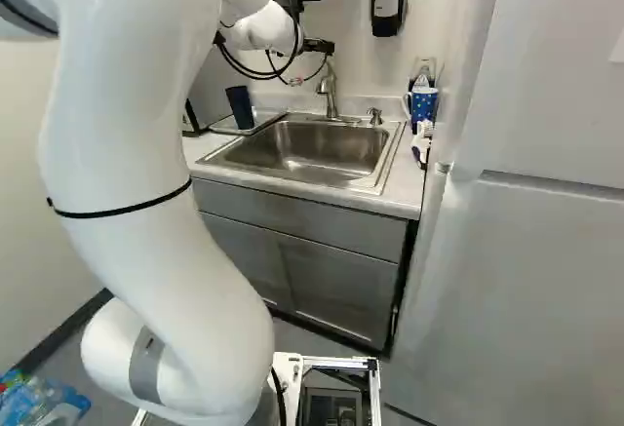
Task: Rinse the cup and place it in the tray
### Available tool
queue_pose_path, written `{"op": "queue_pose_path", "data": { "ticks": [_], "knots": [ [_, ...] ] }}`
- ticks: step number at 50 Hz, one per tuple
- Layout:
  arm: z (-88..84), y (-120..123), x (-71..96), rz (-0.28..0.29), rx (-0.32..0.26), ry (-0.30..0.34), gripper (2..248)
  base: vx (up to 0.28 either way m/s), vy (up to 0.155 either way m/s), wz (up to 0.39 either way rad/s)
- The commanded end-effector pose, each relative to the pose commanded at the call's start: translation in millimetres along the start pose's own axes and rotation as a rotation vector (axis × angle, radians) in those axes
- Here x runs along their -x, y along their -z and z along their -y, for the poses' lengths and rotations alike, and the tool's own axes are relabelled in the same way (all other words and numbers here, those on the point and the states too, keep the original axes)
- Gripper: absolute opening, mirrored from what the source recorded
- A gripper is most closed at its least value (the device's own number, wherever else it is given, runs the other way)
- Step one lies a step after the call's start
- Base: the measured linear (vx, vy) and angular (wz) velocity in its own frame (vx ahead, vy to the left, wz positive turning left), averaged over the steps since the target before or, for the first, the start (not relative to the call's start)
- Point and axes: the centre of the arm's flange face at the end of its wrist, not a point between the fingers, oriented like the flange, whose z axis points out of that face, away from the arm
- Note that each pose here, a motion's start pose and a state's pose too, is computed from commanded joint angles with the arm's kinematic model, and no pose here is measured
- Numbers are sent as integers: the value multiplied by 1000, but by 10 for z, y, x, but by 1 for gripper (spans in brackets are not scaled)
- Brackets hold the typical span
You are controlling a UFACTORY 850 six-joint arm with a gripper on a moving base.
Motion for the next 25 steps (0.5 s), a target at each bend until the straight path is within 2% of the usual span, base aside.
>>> {"op": "queue_pose_path", "data": {
  "ticks": [17,25],
  "knots": [
    [-141,320,56,7,24,-6,247,0,0,0],
    [-206,470,106,31,37,-9,247,0,0,0]
  ]
}}
